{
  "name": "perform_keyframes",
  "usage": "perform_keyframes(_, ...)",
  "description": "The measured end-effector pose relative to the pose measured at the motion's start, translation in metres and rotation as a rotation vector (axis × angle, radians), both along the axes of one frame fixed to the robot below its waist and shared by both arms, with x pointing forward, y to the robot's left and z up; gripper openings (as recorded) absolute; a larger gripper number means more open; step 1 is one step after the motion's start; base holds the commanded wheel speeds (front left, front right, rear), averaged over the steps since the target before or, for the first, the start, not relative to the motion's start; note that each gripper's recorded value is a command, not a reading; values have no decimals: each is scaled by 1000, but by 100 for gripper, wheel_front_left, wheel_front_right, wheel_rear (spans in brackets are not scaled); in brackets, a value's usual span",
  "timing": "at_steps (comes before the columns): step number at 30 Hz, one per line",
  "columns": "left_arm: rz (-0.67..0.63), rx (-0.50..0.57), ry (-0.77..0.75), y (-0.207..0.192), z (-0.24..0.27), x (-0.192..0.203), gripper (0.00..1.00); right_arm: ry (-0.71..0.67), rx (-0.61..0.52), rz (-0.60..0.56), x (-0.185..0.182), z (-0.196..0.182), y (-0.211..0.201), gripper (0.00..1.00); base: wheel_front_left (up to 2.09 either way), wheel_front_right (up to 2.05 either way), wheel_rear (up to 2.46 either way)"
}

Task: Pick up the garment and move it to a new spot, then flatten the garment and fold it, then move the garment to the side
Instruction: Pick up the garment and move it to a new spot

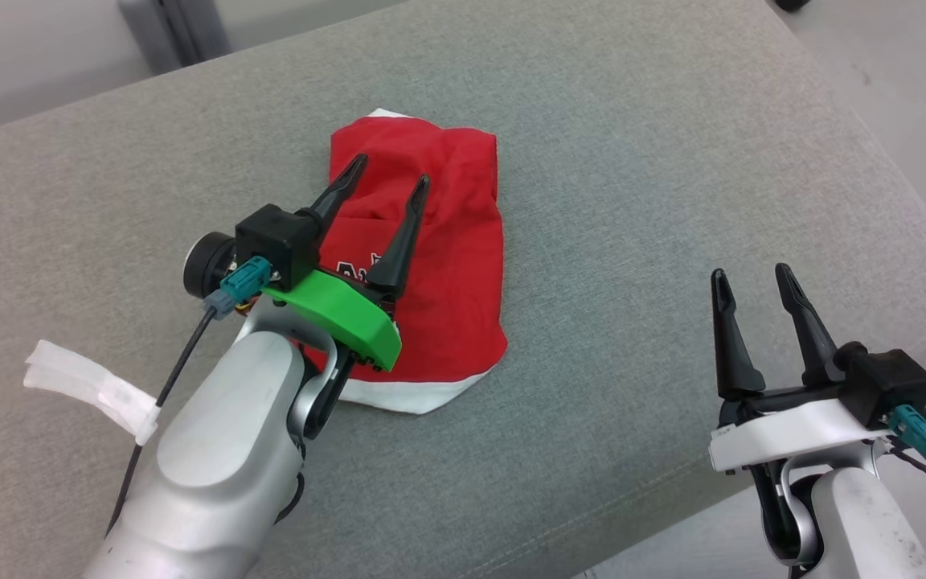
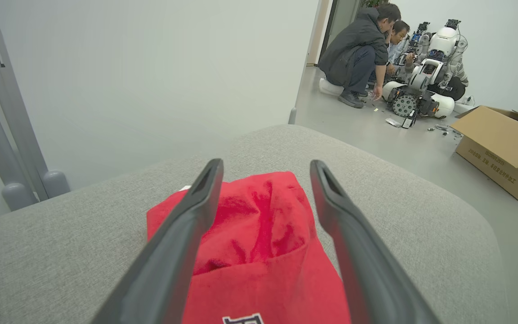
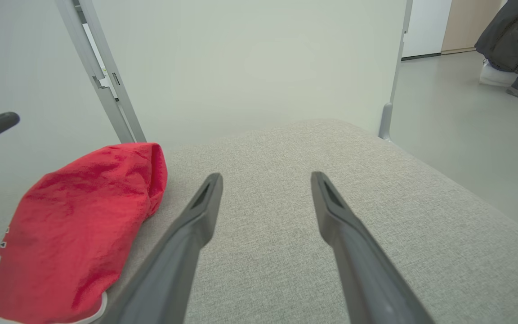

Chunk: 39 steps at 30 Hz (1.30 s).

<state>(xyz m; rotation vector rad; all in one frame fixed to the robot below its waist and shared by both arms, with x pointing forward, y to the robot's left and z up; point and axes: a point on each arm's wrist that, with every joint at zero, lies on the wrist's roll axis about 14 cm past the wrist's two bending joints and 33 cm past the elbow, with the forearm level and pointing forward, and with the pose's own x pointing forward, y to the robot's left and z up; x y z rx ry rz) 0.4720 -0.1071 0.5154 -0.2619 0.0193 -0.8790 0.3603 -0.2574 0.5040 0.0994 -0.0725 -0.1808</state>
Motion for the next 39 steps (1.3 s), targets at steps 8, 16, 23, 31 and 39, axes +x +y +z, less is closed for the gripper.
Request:
perform_keyframes(8,189,-3,-133,70,39,12,100,-40,5,87,9,9,28,100,0,0,0)
perform_keyframes(16,461,23,-182,178,49,0,100,-71,7,188,19,17,61,100,0,0,0)
perform_keyframes(23,686,57,-157,261,38,-37,100,-86,11,261,22,21,85,100,0,0,0)
perform_keyframes(31,854,92,-140,318,29,-84,100,-111,10,329,23,30,108,100,0,0,0)
perform_keyframes(39,924,78,-104,336,17,-122,100,-127,3,376,17,35,122,100,0,0,0)
